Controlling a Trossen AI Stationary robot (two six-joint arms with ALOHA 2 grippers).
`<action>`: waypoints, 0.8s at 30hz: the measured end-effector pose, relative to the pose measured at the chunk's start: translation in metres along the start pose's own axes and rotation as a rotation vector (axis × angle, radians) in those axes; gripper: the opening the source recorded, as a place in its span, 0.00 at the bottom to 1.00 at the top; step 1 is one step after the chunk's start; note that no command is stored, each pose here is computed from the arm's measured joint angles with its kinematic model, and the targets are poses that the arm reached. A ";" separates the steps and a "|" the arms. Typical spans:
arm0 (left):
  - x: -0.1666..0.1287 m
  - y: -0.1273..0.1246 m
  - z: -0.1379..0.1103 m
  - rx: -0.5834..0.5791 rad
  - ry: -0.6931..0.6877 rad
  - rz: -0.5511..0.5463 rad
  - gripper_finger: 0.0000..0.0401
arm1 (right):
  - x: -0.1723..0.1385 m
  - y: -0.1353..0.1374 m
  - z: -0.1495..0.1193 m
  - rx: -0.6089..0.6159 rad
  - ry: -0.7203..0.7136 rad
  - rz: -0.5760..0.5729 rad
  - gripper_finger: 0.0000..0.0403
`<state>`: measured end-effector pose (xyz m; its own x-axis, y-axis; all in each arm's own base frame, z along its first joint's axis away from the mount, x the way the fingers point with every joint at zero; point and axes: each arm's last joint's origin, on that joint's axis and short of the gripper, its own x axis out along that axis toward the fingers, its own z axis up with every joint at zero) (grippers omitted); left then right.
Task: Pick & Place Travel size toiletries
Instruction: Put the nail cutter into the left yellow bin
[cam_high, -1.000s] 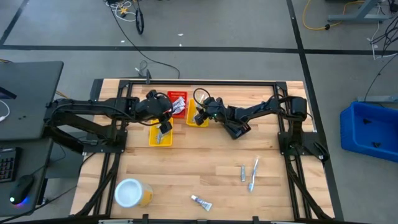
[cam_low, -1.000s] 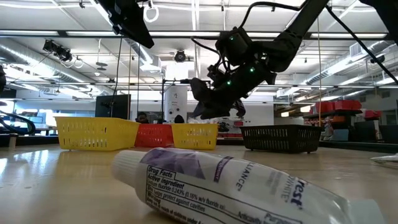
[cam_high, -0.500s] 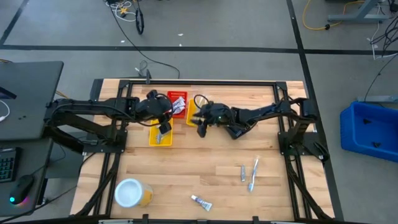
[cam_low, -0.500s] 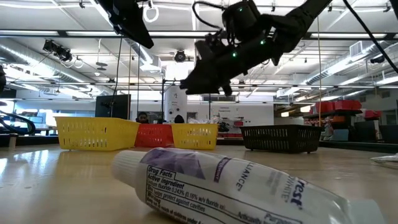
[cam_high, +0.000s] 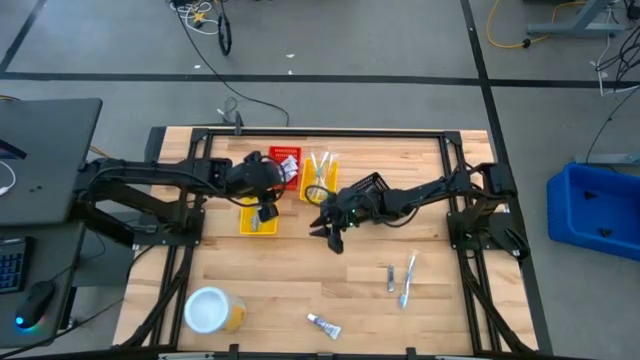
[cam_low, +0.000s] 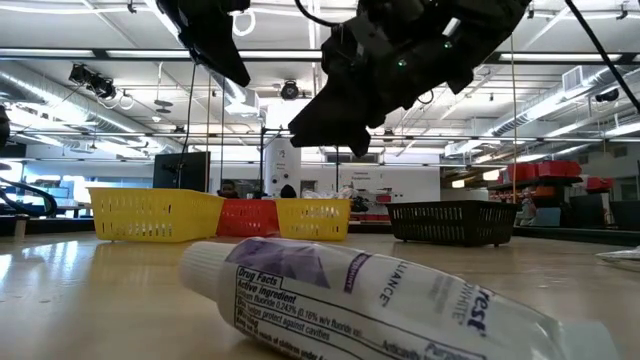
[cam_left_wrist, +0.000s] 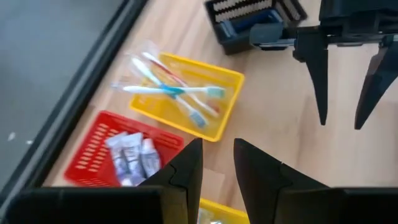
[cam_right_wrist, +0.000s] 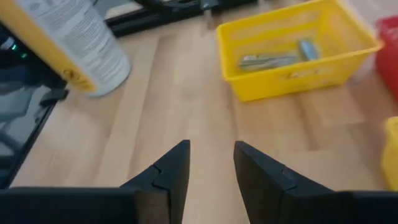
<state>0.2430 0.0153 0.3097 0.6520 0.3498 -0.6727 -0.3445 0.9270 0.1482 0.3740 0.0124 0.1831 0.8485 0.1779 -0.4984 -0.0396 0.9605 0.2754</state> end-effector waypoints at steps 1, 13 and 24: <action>0.002 -0.001 0.000 0.003 0.006 -0.010 0.24 | 0.000 0.003 -0.002 -0.004 0.012 0.005 0.33; 0.030 -0.021 -0.003 0.026 0.084 -0.094 0.24 | 0.002 0.027 -0.024 -0.025 0.190 0.028 0.32; 0.024 -0.040 0.001 0.062 0.018 -0.160 0.24 | 0.002 0.038 -0.034 -0.040 0.263 0.039 0.29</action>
<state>0.2733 -0.0136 0.2878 0.6829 0.1953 -0.7039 -0.1947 0.9774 0.0823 0.3558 0.0570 0.1648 0.6796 0.2599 -0.6860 -0.0949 0.9584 0.2690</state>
